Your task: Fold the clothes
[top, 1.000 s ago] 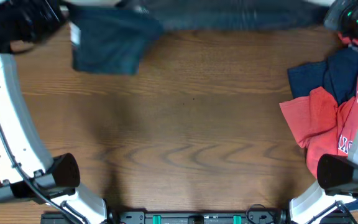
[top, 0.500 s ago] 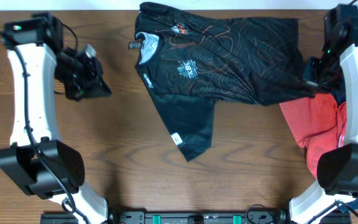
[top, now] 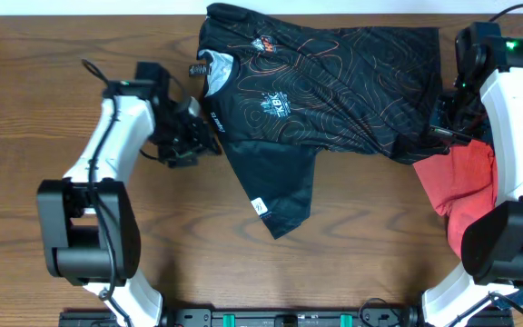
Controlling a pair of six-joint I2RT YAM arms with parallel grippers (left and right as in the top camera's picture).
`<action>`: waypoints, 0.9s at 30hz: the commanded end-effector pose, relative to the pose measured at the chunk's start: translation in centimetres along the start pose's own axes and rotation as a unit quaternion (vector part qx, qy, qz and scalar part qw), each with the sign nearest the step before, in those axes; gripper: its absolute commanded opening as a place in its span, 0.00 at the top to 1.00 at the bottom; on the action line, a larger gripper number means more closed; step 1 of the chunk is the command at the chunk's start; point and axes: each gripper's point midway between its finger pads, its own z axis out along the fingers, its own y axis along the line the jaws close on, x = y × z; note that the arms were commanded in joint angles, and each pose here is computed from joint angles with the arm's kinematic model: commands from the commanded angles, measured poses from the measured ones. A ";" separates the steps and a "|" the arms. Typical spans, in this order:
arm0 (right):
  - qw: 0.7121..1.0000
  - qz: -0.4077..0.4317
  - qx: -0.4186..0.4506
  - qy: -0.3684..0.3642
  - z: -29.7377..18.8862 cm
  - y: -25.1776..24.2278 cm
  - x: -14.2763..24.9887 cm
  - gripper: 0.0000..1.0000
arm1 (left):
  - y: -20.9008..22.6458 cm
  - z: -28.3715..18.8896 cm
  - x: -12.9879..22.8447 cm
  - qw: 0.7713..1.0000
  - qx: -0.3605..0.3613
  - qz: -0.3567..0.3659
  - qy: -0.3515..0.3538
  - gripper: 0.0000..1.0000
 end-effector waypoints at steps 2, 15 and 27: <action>1.000 0.003 0.002 -0.002 0.0 0.2 0.0 0.99 | -0.6 2.9 0.0 1.000 0.004 -0.019 -0.016 0.29; 1.000 0.003 0.000 -0.003 0.0 0.2 0.0 0.99 | -1.3 8.9 -0.9 0.998 -0.037 -0.009 -0.042 0.28; 1.000 0.004 -0.001 -0.008 0.0 0.3 -0.3 0.99 | -3.4 14.8 1.3 0.999 -0.044 0.021 -0.004 0.32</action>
